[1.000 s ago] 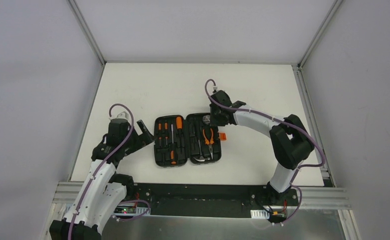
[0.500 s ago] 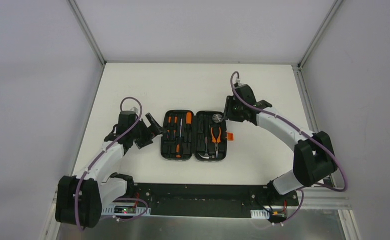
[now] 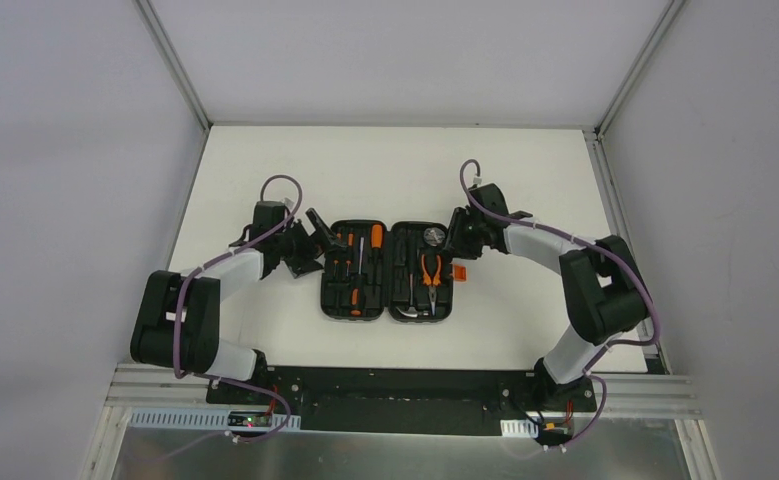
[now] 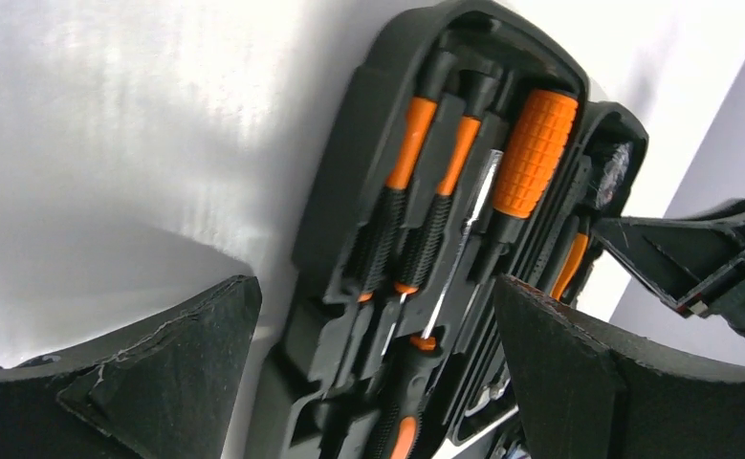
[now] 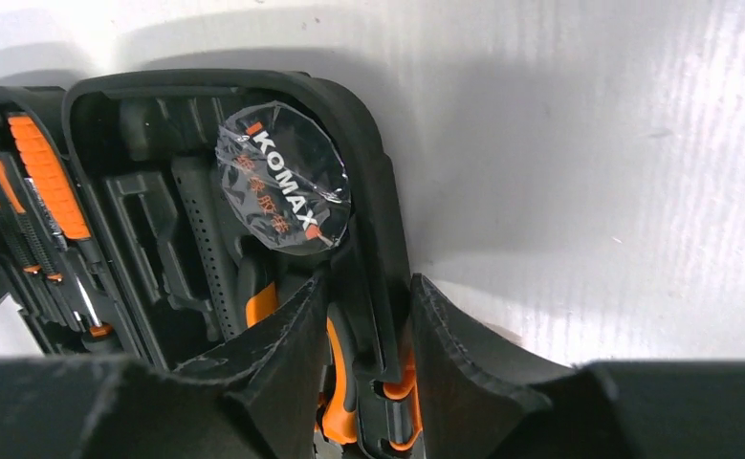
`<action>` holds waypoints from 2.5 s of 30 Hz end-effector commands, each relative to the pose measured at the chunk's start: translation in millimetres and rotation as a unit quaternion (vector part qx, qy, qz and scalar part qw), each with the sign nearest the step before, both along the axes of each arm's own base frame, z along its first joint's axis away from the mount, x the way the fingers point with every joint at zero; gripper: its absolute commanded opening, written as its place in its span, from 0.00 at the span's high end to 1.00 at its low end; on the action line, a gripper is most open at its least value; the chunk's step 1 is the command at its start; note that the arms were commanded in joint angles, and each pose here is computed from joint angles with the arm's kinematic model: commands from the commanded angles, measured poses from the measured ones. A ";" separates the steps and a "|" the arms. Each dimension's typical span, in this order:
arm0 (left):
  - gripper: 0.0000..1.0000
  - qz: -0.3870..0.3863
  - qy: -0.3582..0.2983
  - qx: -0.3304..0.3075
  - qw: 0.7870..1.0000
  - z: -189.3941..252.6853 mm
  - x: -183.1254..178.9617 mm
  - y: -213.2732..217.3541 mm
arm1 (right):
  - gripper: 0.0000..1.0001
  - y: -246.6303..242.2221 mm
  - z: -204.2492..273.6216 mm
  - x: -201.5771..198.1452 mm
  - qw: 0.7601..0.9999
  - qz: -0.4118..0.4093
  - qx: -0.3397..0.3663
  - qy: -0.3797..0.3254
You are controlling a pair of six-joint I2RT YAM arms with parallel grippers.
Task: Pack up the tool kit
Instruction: Close the toolbox at the center of the board.
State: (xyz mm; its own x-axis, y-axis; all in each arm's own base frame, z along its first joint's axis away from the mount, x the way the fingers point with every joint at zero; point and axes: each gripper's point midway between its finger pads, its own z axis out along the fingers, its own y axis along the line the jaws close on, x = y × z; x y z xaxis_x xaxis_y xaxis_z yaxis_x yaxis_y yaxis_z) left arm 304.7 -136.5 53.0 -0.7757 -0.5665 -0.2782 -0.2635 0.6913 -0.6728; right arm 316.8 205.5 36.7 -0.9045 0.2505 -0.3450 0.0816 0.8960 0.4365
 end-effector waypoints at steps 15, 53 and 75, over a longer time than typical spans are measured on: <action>0.18 -0.091 -0.115 -0.116 0.982 100.8 -13.5 -63.9 | 0.65 33.7 -22.5 -8.2 0.997 0.019 0.063 0.031; 0.18 -0.212 -0.157 -0.092 0.960 147.9 -31.8 -174.9 | 0.45 -51.0 64.9 7.1 0.983 -0.098 -0.116 -0.103; 0.08 -0.310 -0.044 0.267 0.911 26.4 -42.4 -135.0 | 0.37 8.2 46.7 -36.4 0.976 -0.140 0.166 -0.007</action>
State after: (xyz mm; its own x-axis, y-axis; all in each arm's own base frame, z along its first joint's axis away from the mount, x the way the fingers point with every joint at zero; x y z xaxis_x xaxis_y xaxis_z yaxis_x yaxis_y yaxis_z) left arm 271.9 -270.6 94.3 -0.8612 0.1017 -0.4979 0.2743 0.9178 -0.2870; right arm 269.5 190.8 75.6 -0.8048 0.5172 -0.2911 0.2728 0.7580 0.5925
